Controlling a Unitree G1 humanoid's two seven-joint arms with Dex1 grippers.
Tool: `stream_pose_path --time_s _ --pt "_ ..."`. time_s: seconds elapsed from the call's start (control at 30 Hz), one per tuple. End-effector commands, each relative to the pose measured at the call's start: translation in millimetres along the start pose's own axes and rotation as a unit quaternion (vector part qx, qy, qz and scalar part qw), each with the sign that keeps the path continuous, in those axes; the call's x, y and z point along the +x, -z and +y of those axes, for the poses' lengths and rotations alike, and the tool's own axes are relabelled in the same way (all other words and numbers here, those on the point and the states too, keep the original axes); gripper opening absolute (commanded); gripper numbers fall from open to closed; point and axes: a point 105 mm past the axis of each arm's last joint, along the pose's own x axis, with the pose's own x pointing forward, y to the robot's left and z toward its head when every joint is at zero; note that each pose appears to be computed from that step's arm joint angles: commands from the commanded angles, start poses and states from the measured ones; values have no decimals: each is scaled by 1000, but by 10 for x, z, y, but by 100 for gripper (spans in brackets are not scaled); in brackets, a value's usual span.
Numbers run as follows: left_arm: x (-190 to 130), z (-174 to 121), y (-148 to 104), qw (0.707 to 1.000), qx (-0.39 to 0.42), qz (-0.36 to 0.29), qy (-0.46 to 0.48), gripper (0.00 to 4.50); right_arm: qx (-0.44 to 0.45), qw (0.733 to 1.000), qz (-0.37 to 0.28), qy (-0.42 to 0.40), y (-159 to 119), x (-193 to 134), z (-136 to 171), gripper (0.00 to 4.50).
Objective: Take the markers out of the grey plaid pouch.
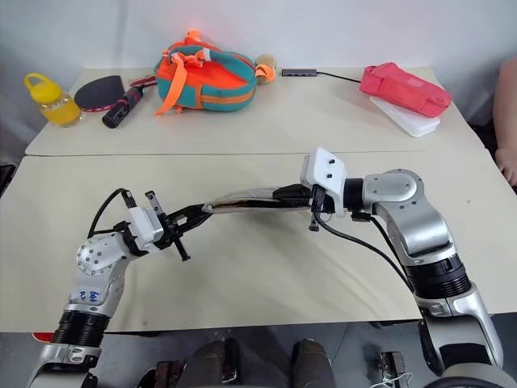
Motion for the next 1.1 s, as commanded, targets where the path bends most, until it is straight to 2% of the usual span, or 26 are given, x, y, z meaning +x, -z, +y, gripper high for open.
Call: stream_pose_path --time_s 0.03,0.13,0.27,0.5,0.6,0.73,0.83,0.93,1.1 --pt "55 -28 -123 1000 19 -18 8 0 -5 999 -35 8 -135 -22 -18 5" --pt "58 -39 -121 1000 18 -18 7 0 6 997 -71 22 -271 -77 -86 5" --pt "55 -17 -113 1000 15 -16 2 0 20 995 -93 -11 -366 -139 19 5" --pt "81 5 -131 1000 9 -19 -2 0 11 998 -46 -34 -148 -118 164 5" --pt "82 1 -133 1000 7 -20 -1 0 -11 1000 -17 -17 -18 -88 124 5" --pt "85 -15 -131 1000 7 -19 3 0 -18 1000 -17 -1 9 -73 66 5" --pt "126 -23 -152 1000 -2 -28 4 0 -65 998 26 8 113 -85 15 5" --pt "226 -49 -213 998 -35 -51 5 0 -133 986 100 -10 212 -212 -45 5" --pt "485 -200 -366 984 -137 -113 14 0 -142 977 148 -60 45 -460 -88 5"
